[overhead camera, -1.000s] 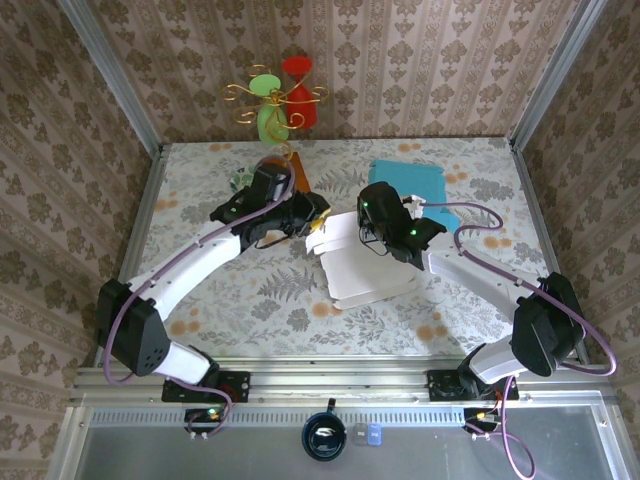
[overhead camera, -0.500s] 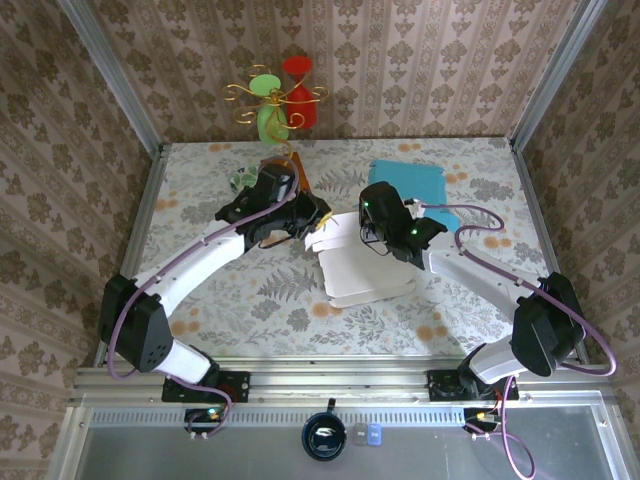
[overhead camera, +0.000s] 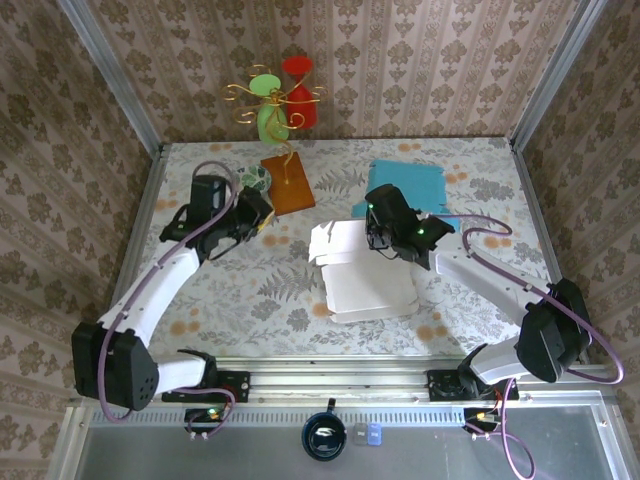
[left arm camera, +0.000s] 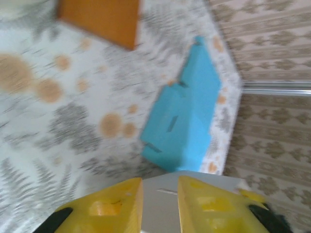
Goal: Fold the paper box
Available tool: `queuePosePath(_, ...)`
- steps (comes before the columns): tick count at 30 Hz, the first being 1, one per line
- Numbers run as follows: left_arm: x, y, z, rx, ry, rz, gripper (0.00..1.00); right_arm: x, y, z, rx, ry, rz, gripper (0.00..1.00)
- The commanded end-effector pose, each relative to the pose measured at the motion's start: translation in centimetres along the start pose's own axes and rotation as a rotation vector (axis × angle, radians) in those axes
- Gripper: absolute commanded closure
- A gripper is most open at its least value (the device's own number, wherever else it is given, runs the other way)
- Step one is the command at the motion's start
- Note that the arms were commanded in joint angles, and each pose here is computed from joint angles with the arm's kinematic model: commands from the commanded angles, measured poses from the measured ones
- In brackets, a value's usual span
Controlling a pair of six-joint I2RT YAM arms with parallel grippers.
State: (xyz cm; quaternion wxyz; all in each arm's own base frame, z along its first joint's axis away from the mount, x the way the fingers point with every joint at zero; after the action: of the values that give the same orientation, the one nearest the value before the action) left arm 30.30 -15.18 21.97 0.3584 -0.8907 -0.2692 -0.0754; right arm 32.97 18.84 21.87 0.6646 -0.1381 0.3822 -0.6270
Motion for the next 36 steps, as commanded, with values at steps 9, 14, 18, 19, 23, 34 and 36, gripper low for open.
queuePosePath(9, -7.8, 7.9, 5.8, -0.079, 0.022, 0.128, 0.78, 1.1, 0.7, 0.3, -0.048, 0.128, -0.075, 1.00)
queuePosePath(14, -9.1, 10.3, 5.4, -0.182, -0.004, 0.093, 0.69, 1.1, 1.2, 0.4, -0.053, 0.151, -0.077, 1.00)
queuePosePath(18, -9.9, 11.4, 5.7, -0.209, -0.042, 0.097, 0.69, 1.2, 1.4, 0.5, -0.051, 0.182, -0.080, 1.00)
queuePosePath(19, -10.1, 11.7, 5.7, -0.213, -0.044, 0.101, 0.69, 1.3, 1.5, 0.6, -0.050, 0.187, -0.082, 1.00)
queuePosePath(23, -10.6, 12.6, 5.2, -0.231, -0.057, 0.110, 0.67, 1.4, 1.5, 0.9, -0.049, 0.210, -0.078, 1.00)
queuePosePath(34, -10.7, 13.9, 4.6, -0.341, -0.176, 0.051, 0.65, 2.1, 1.8, 1.6, -0.034, 0.294, -0.055, 1.00)
queuePosePath(36, -10.8, 14.0, 4.5, -0.355, -0.194, 0.048, 0.65, 2.4, 1.7, 1.9, -0.024, 0.314, -0.048, 1.00)
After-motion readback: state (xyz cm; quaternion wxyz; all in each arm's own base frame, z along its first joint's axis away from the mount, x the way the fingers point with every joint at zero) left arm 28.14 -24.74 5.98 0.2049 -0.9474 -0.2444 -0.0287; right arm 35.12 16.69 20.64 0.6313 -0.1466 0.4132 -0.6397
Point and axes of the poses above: each hand's point on the last joint's axis, 136 mm out from that joint toward the fingers, its own y axis out along the fingers, its own z axis along the line the jaws close on, x = y × z, the point moved 4 cm from there along -y, back along the fingers, and after that the axes turned 13 degrees about y, right-handed, at the moved point
